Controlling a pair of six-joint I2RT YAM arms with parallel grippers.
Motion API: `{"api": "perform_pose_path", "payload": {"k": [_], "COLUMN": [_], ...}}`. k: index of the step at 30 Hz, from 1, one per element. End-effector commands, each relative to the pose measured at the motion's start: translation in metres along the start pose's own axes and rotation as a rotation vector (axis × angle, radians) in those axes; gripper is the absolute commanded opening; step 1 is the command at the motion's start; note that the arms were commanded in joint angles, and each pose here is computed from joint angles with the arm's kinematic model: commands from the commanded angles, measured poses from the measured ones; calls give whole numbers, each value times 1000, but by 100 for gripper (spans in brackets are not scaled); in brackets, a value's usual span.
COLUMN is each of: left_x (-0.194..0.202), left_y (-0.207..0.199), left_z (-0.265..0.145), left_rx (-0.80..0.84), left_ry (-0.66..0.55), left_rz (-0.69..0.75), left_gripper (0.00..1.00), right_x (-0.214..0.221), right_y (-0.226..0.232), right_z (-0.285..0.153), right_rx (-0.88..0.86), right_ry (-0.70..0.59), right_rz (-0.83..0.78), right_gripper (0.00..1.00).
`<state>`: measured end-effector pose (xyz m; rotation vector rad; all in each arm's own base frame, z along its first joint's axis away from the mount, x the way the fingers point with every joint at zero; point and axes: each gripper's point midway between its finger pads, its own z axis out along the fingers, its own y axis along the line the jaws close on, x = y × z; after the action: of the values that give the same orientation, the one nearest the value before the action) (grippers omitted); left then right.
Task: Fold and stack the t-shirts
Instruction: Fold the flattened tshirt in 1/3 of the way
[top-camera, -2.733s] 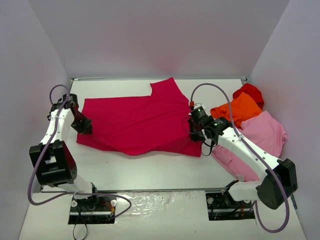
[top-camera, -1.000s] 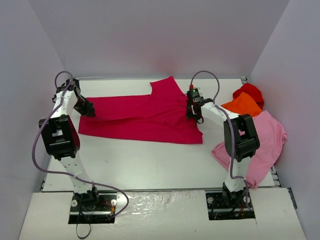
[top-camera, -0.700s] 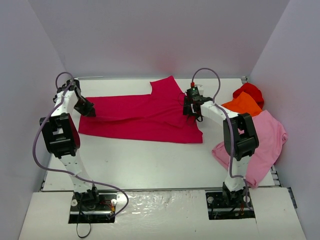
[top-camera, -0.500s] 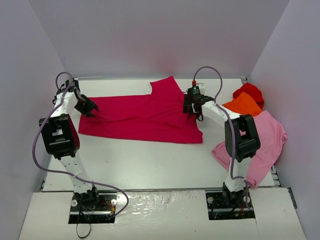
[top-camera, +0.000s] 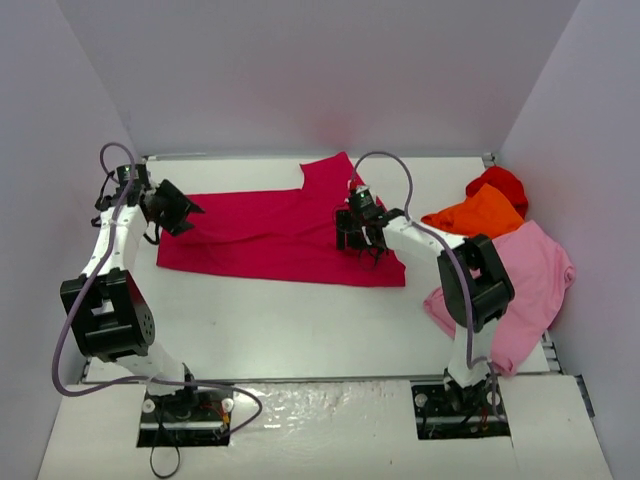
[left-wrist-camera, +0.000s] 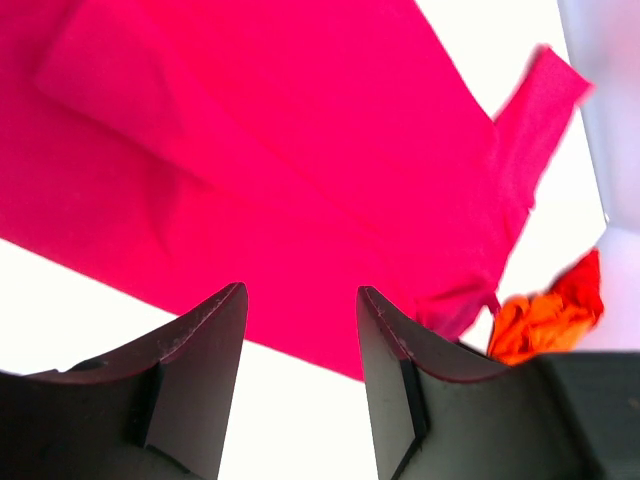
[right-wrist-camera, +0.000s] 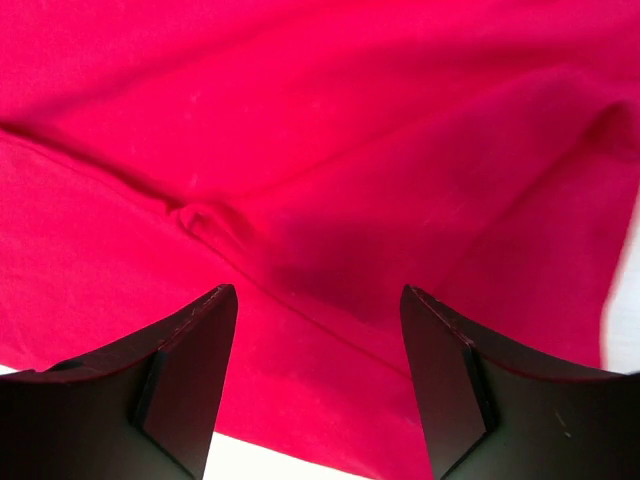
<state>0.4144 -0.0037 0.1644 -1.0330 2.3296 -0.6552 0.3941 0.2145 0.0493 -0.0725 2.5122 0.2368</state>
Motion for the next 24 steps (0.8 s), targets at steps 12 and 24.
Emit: {"api": "perform_pose_path", "payload": {"k": [12,24], "left_x": [17,20], "left_y": [-28,-21], "left_z": [-53,-45], "left_rx": [122,113], "left_ry": [-46,-40], "left_rz": [155,141], "left_gripper": [44,44], "right_x": [3,-24], "right_y": [-18,-17], "right_z": [31,14], "right_rx": [75,95], "right_ry": [3,-68], "right_rz": [-4,-15], "right_gripper": [53,0]}}
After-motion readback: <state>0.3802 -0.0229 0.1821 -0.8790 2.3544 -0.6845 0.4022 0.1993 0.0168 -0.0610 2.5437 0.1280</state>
